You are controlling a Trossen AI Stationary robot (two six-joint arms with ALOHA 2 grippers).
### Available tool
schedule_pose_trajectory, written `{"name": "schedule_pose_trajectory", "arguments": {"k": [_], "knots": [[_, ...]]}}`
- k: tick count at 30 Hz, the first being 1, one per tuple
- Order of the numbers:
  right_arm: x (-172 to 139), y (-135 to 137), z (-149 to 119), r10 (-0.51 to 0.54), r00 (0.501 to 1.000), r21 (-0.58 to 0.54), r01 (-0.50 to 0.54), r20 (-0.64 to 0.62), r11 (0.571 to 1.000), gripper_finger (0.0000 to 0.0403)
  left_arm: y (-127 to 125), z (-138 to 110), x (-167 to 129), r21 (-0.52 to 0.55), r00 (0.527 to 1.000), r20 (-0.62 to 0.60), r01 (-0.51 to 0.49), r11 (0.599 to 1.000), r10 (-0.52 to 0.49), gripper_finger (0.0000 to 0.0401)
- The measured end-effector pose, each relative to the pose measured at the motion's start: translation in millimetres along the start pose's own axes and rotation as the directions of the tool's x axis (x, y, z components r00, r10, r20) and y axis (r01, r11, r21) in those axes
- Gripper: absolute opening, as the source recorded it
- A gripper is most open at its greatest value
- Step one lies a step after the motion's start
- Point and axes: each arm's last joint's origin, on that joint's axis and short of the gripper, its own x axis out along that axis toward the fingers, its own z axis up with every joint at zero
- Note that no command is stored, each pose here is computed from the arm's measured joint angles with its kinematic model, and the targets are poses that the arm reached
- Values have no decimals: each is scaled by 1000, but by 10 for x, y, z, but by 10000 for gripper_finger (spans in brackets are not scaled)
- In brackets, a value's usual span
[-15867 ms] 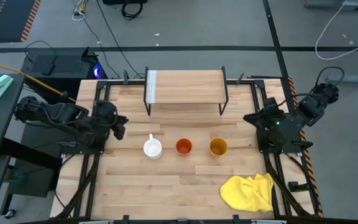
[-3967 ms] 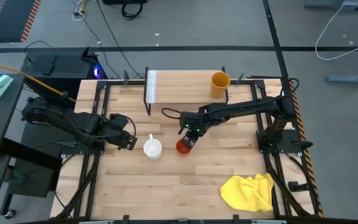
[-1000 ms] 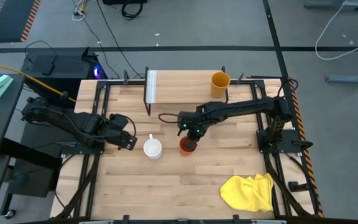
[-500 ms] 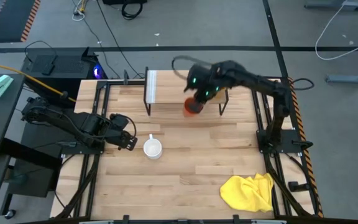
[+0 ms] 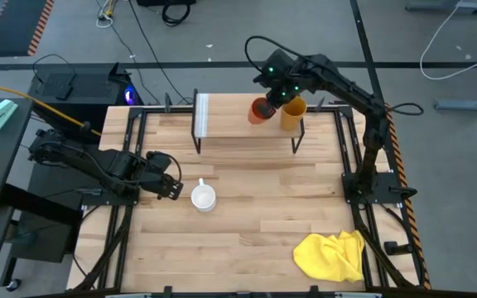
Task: Stack small to large cups/mugs on shelf
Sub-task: Put the orange cup on the shelf
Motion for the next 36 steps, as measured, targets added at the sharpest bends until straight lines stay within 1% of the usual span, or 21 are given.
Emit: {"name": "schedule_pose_trajectory", "arguments": {"k": [4, 6, 10, 12, 17, 22, 25, 28, 30, 34, 36], "knots": [[46, -59, 34, -8, 1000, -8, 8, -2, 1000, 4, 0, 0, 0, -4, 1000, 0, 0, 1000, 0, 52], [136, -58, 36, -7, 999, -22, 6, -43, 1000, 4, -2, 0, 0, -6, 1000, 0, 2, 1000, -2, 52], [389, -2, 41, -15, 990, -85, 4, -138, 996, 4, -16, 3, 0, -12, 1000, 3, 16, 1000, -16, 52], [445, 27, 57, -14, 990, -109, -1, -138, 994, 4, -21, 4, 0, -14, 1000, 4, 19, 1000, -19, 52], [450, 18, 106, -16, 996, -123, 5, -89, 992, 4, -23, 5, 0, -16, 1000, 5, 22, 1000, -22, 52], [266, -96, 163, -27, 999, -97, 24, -34, 995, 4, -25, 5, 0, -11, 1000, 6, 24, 1000, -24, 52], [223, -142, 199, -28, 999, -91, 27, -14, 995, 5, -25, 5, 1, -11, 1000, 6, 24, 1000, -24, 52], [200, -162, 204, -23, 1000, -90, 21, -12, 996, 7, -26, 6, 0, -11, 1000, 6, 25, 1000, -24, 52], [199, -180, 188, -18, 999, -87, 15, -33, 996, 9, -26, 6, 0, -10, 1000, 6, 25, 1000, -24, 52], [271, -185, 174, -25, 997, -95, 18, -79, 995, 11, -26, 6, 0, -10, 1000, 6, 25, 1000, -25, 52], [299, -180, 185, -24, 997, -99, 16, -79, 995, 11, -27, 6, 1, -10, 1000, 7, 26, 1000, -26, 52]]}}
